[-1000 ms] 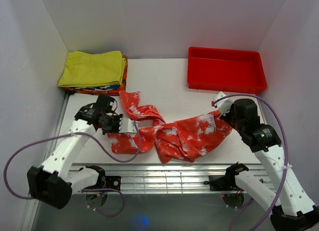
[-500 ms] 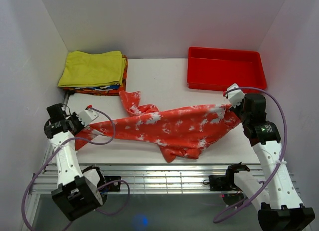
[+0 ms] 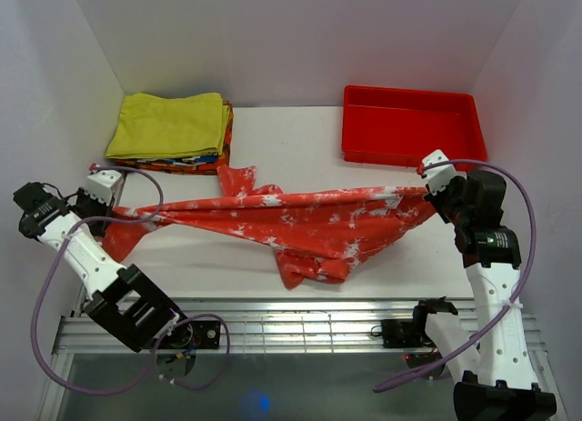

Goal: Fold and stack the trousers
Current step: Flatten the trousers out

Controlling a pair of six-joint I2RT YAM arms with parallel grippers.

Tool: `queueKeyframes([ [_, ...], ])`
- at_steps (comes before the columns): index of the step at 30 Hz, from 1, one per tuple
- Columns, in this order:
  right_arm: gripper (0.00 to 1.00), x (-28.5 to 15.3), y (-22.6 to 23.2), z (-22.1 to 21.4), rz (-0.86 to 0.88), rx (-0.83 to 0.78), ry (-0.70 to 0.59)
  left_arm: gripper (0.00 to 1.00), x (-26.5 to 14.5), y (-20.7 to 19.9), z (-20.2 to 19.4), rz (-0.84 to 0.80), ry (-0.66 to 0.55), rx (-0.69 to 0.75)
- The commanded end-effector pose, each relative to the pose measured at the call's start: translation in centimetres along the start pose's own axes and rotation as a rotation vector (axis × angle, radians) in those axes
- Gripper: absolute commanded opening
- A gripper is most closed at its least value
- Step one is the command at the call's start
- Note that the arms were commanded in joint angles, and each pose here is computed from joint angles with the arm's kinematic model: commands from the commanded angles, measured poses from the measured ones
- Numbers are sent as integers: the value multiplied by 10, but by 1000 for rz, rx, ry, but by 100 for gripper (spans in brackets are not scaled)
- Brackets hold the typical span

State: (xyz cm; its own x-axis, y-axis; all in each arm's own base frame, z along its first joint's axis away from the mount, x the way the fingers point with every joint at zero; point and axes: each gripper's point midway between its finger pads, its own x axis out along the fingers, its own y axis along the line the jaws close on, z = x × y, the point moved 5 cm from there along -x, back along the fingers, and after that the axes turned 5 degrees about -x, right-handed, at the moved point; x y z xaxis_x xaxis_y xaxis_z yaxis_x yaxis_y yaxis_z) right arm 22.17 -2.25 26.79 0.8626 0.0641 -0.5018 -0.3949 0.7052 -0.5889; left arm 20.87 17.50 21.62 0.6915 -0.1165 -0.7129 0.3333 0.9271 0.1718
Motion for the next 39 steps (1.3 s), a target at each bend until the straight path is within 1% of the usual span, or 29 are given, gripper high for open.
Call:
queueKeyframes([
  [1,8,-40,-63,16,-346,-6,-5,0,-46,14,48,186,-183,167],
  [4,8,-54,-68,22,-386,-2,-37,0,-68,3,74,253,-303,217],
  [5,8,-58,-69,25,-396,1,-50,0,-73,-4,84,241,-367,202],
  [7,8,-63,-76,28,-427,7,-50,0,-88,-11,105,267,-467,250],
  [8,8,-63,-79,28,-444,12,-40,0,-91,-22,116,210,-544,242],
  [9,8,-63,-85,26,-485,19,-14,0,-95,-25,125,192,-590,270],
  [11,8,-53,-88,22,-487,16,21,0,-100,-35,140,138,-667,292],
  [12,8,-49,-89,21,-487,12,25,0,-101,-43,156,89,-723,292],
  [14,8,-37,-85,11,-475,-10,67,0,-94,-49,171,60,-754,285],
  [15,8,-33,-84,4,-482,-15,101,0,-84,-58,191,64,-771,301],
  [16,8,-26,-84,-1,-476,-22,126,0,-77,-64,202,59,-777,308],
  [17,8,-17,-78,-10,-456,-27,149,0,-66,-64,213,53,-770,299],
  [18,8,-14,-77,-14,-452,-33,162,0,-54,-85,230,-22,-777,318],
  [19,8,-8,-76,-17,-445,-33,168,0,-45,-85,238,-16,-748,280],
  [20,8,-4,-74,-19,-436,-33,177,0,-17,-97,250,-96,-711,258],
  [21,8,3,-72,-23,-419,-33,192,0,-16,-100,264,-108,-708,249],
  [22,8,6,-72,-24,-410,-34,199,0,-5,-103,271,-109,-681,218],
  [23,8,9,-73,-24,-408,-32,197,0,5,-120,283,-153,-674,229],
  [24,8,13,-73,-27,-399,-30,196,0,23,-123,290,-166,-648,224],
  [25,8,19,-72,-29,-380,-43,206,0,33,-135,297,-185,-641,236],
  [26,8,23,-74,-29,-390,-45,200,0,52,-147,302,-179,-611,241],
  [29,8,40,-73,-40,-372,-58,242,0,83,-158,306,-137,-568,239],
  [31,8,52,-77,-44,-369,-57,255,0,111,-159,304,-115,-524,220],
  [33,8,64,-81,-51,-368,-46,279,0,126,-159,305,-102,-498,188],
  [34,8,67,-83,-51,-367,-42,280,0,140,-160,306,-108,-475,177],
  [37,8,80,-89,-53,-358,-28,288,0,164,-170,300,-155,-406,162],
  [38,8,83,-92,-51,-358,-26,285,8,165,-172,303,-162,-401,166],
  [39,8,90,-91,-54,-341,-15,293,18,168,-175,296,-188,-348,170],
])
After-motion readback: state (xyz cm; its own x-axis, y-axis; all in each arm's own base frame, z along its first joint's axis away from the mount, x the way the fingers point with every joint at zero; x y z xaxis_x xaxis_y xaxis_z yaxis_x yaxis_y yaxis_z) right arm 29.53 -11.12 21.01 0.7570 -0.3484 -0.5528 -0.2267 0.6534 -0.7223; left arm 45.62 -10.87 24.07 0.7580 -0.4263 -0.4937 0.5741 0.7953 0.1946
